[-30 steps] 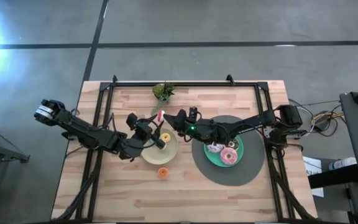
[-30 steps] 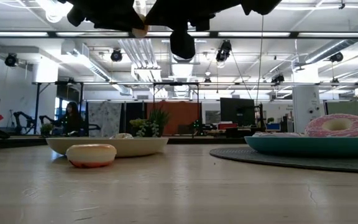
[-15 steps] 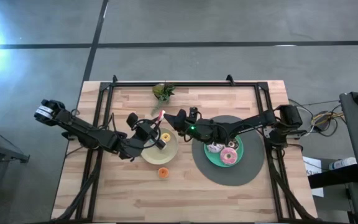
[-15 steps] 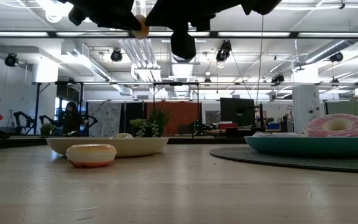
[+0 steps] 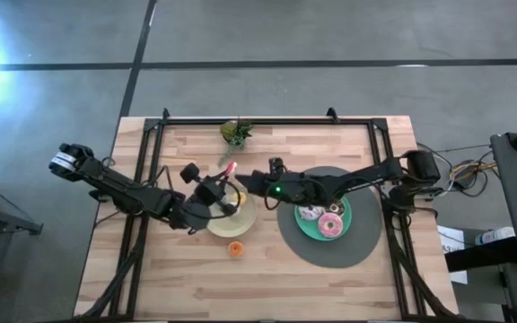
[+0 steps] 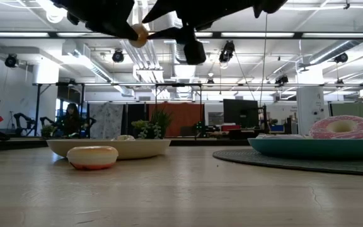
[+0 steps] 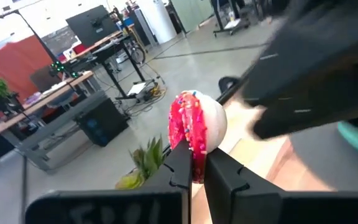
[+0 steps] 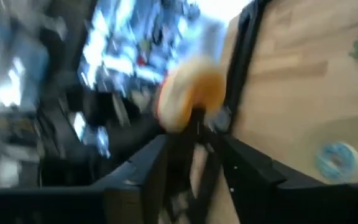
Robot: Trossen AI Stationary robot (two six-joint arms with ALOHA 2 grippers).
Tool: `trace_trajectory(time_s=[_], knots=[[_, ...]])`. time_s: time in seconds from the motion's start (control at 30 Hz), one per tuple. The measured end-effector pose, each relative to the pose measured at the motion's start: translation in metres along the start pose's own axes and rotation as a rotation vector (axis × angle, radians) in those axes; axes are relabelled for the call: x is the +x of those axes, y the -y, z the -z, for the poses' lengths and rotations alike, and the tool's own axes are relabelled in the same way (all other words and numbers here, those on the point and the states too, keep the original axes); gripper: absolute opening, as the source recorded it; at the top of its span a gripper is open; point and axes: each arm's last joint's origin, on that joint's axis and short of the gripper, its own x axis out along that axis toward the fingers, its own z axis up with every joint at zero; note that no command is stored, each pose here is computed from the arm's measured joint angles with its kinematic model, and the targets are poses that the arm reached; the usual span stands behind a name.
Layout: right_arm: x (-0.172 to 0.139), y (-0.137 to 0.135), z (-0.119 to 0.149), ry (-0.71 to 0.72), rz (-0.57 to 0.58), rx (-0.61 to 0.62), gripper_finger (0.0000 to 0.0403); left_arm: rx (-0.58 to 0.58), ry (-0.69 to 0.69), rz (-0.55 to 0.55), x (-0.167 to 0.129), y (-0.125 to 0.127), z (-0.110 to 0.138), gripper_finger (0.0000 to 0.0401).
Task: Pick & Place donuts
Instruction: Put the small red donut on the white plate
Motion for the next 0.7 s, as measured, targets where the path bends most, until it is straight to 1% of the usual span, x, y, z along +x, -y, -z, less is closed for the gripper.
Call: trace_trajectory(time_s=[0.07, 0.17, 0.3, 0.37, 0.47, 0.57, 0.63, 0.7], knots=[[-0.006, -0.001, -0.001, -0.067, 0.027, -0.072, 0.0158, 0.046, -0.018, 0.003, -0.001, 0.000, 0.005, 0.0003], [-0.022, -0.010, -0.007, -0.107, 0.090, -0.179, 0.0179, 0.098, -0.062, 0.040, -0.007, -0.002, 0.015, 0.0003], [-0.055, -0.022, -0.026, -0.105, 0.219, -0.313, 0.0190, 0.097, -0.185, 0.161, -0.018, -0.005, 0.033, 0.0003], [-0.071, -0.029, -0.037, -0.106, 0.259, -0.365, 0.0191, 0.103, -0.242, 0.219, -0.027, -0.005, 0.044, 0.0003], [-0.090, -0.035, -0.049, -0.115, 0.296, -0.403, 0.0188, 0.144, -0.301, 0.330, -0.041, 0.000, 0.061, 0.0003], [-0.101, -0.037, -0.055, -0.120, 0.310, -0.412, 0.0183, 0.202, -0.355, 0.430, -0.051, 0.006, 0.079, 0.0003], [-0.103, -0.038, -0.056, -0.118, 0.305, -0.410, 0.0181, 0.243, -0.391, 0.463, -0.053, 0.009, 0.089, 0.0003], [-0.103, -0.037, -0.056, -0.120, 0.307, -0.414, 0.0180, 0.276, -0.412, 0.465, -0.053, 0.013, 0.096, 0.0003]])
